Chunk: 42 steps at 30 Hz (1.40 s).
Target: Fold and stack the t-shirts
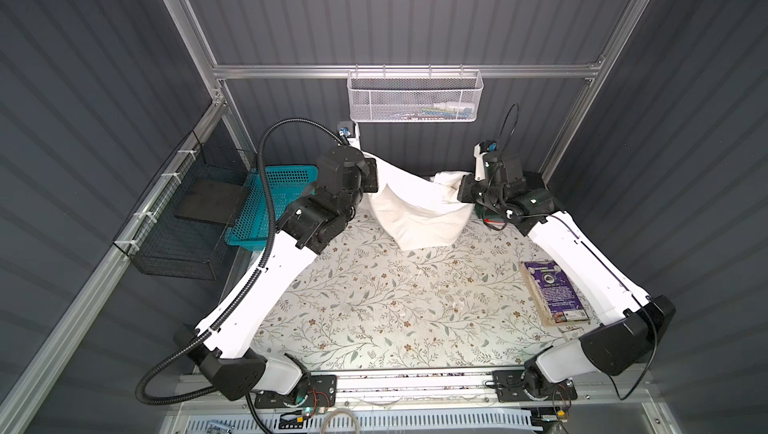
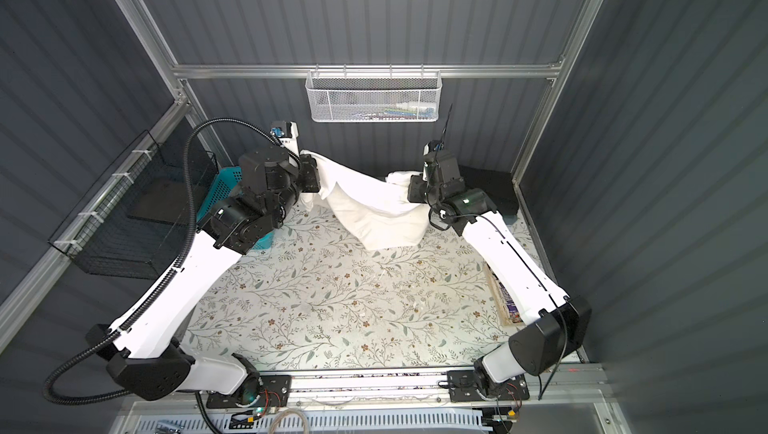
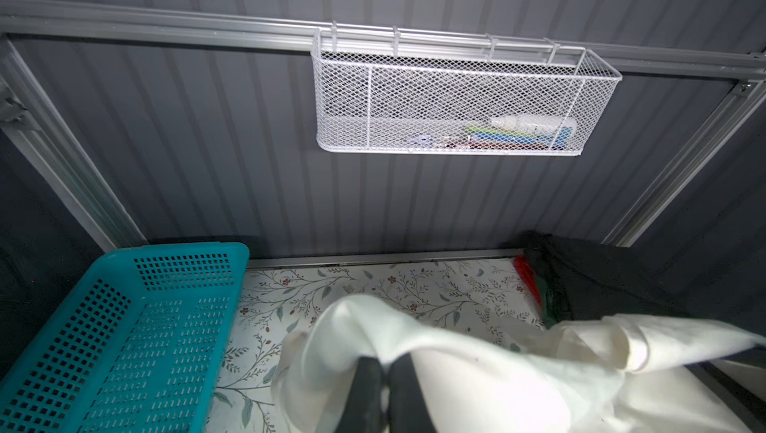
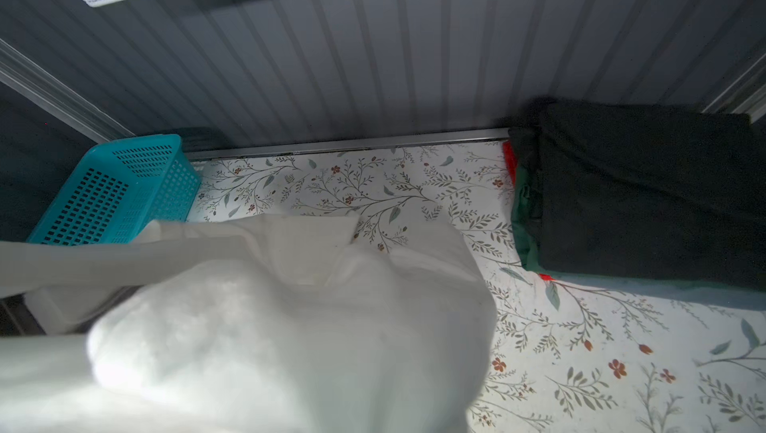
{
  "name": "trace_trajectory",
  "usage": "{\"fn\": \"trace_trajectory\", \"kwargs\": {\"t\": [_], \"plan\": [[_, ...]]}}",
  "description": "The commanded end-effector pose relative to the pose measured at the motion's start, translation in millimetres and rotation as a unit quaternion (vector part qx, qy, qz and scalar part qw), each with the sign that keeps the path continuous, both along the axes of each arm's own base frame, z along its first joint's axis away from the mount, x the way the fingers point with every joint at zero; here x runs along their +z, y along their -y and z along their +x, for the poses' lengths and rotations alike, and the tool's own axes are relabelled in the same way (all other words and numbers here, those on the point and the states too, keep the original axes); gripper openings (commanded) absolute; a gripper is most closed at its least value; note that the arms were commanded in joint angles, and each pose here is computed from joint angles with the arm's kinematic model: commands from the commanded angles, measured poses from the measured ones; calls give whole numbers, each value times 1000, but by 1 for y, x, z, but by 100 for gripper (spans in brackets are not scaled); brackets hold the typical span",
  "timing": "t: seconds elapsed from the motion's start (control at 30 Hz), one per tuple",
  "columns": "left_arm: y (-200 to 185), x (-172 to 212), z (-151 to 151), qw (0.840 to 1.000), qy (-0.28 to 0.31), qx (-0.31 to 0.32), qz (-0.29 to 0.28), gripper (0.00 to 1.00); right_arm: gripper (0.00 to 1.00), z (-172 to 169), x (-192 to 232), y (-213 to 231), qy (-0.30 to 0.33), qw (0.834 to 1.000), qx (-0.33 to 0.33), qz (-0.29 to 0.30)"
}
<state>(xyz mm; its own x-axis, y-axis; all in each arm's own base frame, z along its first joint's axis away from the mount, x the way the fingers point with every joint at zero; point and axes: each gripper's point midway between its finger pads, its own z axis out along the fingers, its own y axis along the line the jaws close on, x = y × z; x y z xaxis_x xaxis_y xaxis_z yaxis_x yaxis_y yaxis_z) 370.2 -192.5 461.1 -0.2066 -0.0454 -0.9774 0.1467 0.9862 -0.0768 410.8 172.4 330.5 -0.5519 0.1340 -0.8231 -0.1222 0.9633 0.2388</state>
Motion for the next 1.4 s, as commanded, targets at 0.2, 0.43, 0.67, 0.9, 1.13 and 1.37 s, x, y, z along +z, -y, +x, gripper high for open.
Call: {"fn": "trace_trajectory", "kwargs": {"t": [0.2, 0.43, 0.67, 0.9, 1.13, 1.37], "plan": [[-59, -12, -33, 996, 2, 84, 13, 0, 0, -67, -71, 31, -54, 991, -69, 105], [-77, -85, -45, 990, -65, 119, 43, 0, 0, -113, -140, 56, -131, 972, -140, 136], [-53, -88, -3, 988, -64, 119, 72, 0, 0, -66, -126, 44, -124, 979, -130, 101], [-54, -33, 71, 995, -19, 89, 47, 0, 0, 30, -26, 33, -5, 992, -79, 101], [-52, 47, 57, 996, 70, 46, 21, 0, 0, 24, 57, 35, 119, 985, -41, 117], [-58, 8, -6, 997, 65, -9, -51, 0, 0, -58, 6, 64, 148, 972, -66, 171]]}}
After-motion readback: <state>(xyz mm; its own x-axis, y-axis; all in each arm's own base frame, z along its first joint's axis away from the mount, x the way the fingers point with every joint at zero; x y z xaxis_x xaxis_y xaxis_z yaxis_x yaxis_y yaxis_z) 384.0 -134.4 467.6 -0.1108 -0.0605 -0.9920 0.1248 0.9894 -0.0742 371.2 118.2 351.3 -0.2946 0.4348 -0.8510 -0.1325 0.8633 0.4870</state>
